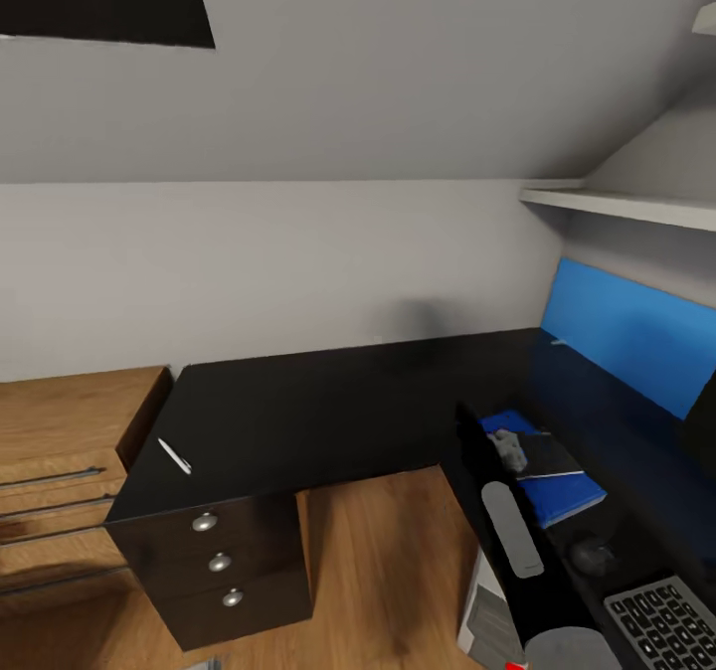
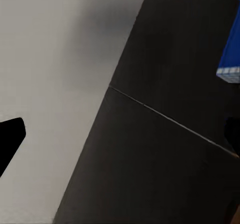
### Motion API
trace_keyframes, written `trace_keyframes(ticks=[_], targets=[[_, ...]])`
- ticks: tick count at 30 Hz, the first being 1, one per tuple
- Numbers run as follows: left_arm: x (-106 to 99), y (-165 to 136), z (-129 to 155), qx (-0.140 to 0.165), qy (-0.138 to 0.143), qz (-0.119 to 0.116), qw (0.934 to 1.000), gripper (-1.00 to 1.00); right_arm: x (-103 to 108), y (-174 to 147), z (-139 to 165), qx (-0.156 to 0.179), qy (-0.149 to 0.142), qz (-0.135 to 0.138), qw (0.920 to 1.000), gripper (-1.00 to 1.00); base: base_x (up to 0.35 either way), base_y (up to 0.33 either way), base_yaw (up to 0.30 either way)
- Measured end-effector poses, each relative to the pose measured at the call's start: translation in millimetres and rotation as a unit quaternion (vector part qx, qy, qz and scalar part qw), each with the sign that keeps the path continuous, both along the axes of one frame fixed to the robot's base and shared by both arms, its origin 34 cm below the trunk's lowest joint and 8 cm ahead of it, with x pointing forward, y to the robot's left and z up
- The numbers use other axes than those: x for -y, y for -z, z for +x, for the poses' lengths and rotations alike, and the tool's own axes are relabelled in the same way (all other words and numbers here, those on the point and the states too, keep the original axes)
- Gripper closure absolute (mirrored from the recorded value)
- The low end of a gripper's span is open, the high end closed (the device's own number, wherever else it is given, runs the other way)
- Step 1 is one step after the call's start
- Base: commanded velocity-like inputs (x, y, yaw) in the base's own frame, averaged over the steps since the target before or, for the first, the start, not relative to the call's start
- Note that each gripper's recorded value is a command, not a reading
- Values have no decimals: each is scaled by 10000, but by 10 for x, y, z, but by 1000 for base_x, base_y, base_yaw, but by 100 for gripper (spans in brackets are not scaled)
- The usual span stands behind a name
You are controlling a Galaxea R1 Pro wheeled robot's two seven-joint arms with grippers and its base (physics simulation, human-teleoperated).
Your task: In the bedroom, organize the workspace by keeping the computer under the desk, ensuring the monitor is on the desk, placing the keyboard on the desk next to the monitor, placing the mouse on the desk next to the keyboard, moving the folder from the swivel chair onto the desk next to the mouse, stacking the notebook on top of the folder with the pen on top of the notebook, and positioning the swivel chair next to the desk.
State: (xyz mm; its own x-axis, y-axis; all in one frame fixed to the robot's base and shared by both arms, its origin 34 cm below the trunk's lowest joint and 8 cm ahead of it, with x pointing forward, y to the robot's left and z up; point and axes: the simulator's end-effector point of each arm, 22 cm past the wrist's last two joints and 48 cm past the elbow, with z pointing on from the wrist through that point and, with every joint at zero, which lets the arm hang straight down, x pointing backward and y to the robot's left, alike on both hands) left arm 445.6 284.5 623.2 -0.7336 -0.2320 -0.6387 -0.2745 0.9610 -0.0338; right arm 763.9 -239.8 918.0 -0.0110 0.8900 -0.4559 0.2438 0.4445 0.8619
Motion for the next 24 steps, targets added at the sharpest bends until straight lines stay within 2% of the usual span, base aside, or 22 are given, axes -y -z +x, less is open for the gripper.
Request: trace_keyframes(ticks=[2, 4, 5, 6, 9, 10, 14, 16, 20, 24], targets=[[-114, -33, -27, 18, -150, 34, 9999, -100, -439, 187, -45, -191, -319, -958, 9947, -100, 0, 0, 282], [-154, -63, -39, 21, -203, 42, 9998, -100, -613, 273, -86, -187, -444, -1610, 9858, -100, 0, 0, 286], [-160, -78, -41, 21, -211, 43, 9998, -100, -643, 277, -99, -169, -440, -1769, 9831, -100, 0, 0, 289], [-168, -94, -44, 22, -221, 45, 9997, -100, -686, 295, -128, -136, -395, -2051, 9778, -100, 0, 0, 289], [-175, -137, -48, 21, -230, 46, 9997, -100, -729, 330, -194, -134, -288, -2437, 9693, -100, 0, 0, 290], [-178, -152, -50, 22, -233, 47, 9997, -100, -756, 390, -247, -170, -234, -2651, 9638, -100, 0, 0, 291], [-180, -209, -55, 20, -237, 47, 9997, -100, -821, 468, -343, -229, -216, -2993, 9536, -100, 0, 0, 291], [-181, -238, -56, 21, -238, 48, 9997, -100, -887, 478, -386, -196, -265, -3178, 9476, -100, 0, 0, 292], [-183, -294, -60, 21, -239, 48, 9997, -100, -1112, 332, -428, 167, -480, -3632, 9303, -100, 0, 0, 293], [-184, -347, -68, 17, -242, 48, 9997, -100, -1217, 300, -473, 351, -656, -3964, 9150, -100, 0, 0, 295]])
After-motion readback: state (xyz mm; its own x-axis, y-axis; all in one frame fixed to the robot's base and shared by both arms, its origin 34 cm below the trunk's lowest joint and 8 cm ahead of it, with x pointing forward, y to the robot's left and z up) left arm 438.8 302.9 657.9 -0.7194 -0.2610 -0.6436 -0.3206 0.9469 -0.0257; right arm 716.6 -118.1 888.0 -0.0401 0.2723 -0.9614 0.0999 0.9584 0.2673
